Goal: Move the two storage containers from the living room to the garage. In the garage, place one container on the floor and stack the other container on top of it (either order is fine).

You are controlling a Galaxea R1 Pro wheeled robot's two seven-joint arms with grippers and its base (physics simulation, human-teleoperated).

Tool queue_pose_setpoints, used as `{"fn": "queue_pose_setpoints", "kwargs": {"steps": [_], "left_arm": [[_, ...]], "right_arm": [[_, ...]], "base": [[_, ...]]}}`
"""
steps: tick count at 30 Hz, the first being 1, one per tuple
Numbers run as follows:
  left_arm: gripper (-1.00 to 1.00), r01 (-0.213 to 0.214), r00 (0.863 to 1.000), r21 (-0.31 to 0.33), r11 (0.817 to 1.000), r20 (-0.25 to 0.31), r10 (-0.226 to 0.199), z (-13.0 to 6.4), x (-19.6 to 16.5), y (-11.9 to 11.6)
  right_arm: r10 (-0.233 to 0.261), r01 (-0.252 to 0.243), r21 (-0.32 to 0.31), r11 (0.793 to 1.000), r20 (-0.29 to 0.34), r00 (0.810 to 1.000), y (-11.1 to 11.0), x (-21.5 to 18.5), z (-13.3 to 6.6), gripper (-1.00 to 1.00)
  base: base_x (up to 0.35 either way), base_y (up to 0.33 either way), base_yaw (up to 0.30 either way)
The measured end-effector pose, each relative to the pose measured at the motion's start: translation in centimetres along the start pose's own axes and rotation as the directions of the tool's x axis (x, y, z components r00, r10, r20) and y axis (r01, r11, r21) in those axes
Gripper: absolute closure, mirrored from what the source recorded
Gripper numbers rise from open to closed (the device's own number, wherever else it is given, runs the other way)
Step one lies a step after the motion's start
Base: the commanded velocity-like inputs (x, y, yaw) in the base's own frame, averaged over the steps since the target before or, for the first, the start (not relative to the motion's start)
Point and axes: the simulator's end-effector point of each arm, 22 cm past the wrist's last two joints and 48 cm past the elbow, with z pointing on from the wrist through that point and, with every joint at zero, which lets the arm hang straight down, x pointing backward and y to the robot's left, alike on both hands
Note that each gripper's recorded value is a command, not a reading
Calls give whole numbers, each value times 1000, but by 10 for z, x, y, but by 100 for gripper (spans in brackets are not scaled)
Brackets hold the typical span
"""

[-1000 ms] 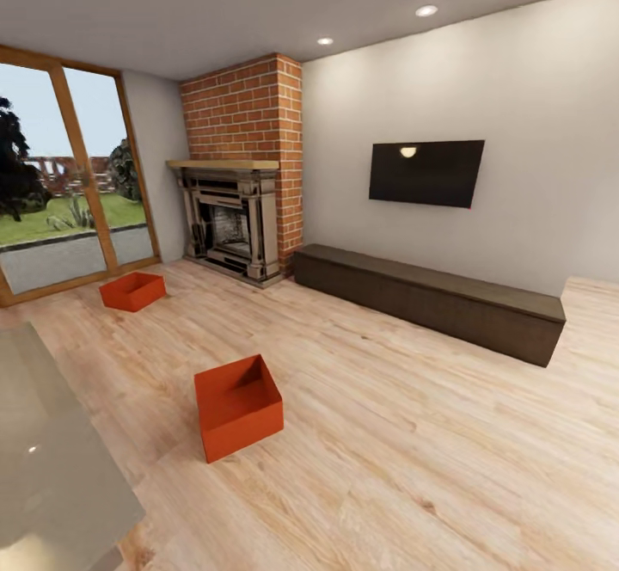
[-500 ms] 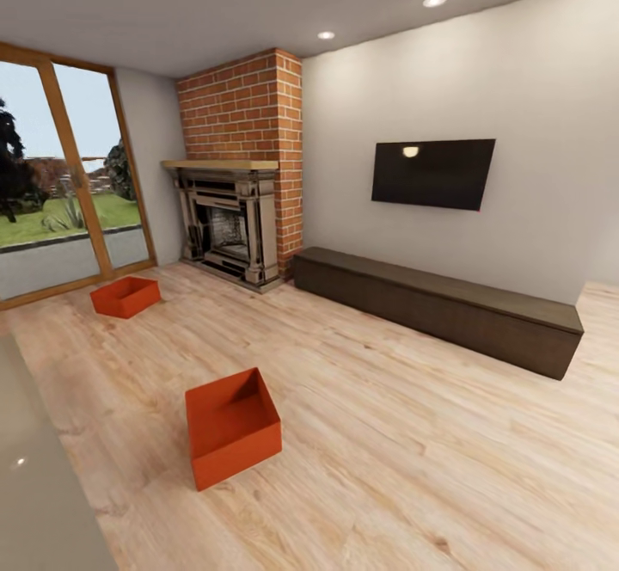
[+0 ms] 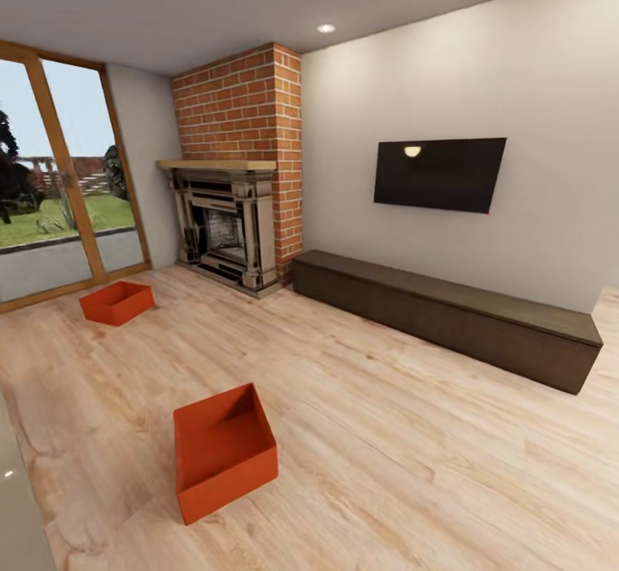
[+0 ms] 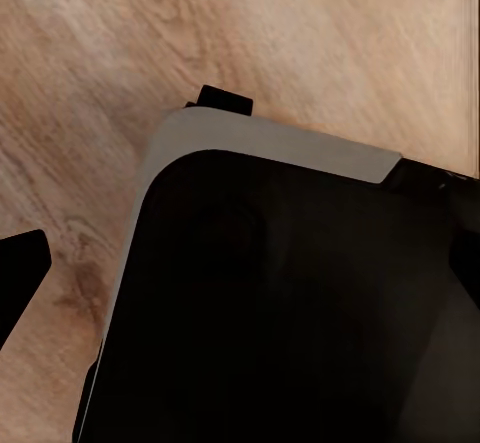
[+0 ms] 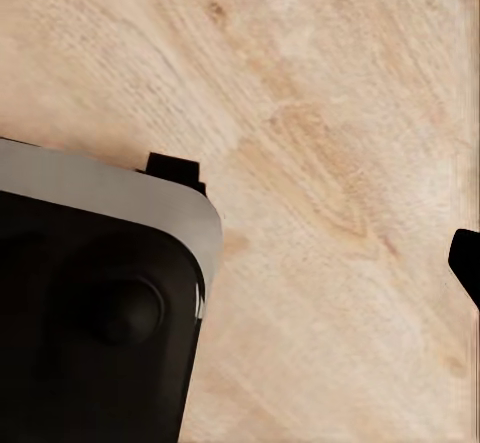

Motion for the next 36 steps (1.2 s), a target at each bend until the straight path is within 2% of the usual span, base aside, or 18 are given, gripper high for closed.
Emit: {"fn": "queue_pose_setpoints", "kwargs": {"steps": [7, 27, 36], "left_arm": [[-100, -1, 1000, 0, 1000, 1, 1, 0, 0, 0], [-100, 2, 1000, 0, 1000, 4, -2, 0, -1, 0], [-100, 2, 1000, 0, 1000, 4, -2, 0, -1, 0]], "right_arm": [[3, -3, 3, 1000, -5, 1000, -3, 2, 0, -100], [7, -7, 6, 1000, -4, 1000, -5, 1, 0, -100], [7, -7, 6, 1000, -4, 1000, -5, 1, 0, -100]], "base": [[295, -140, 80], [290, -138, 265], [241, -42, 249]]}}
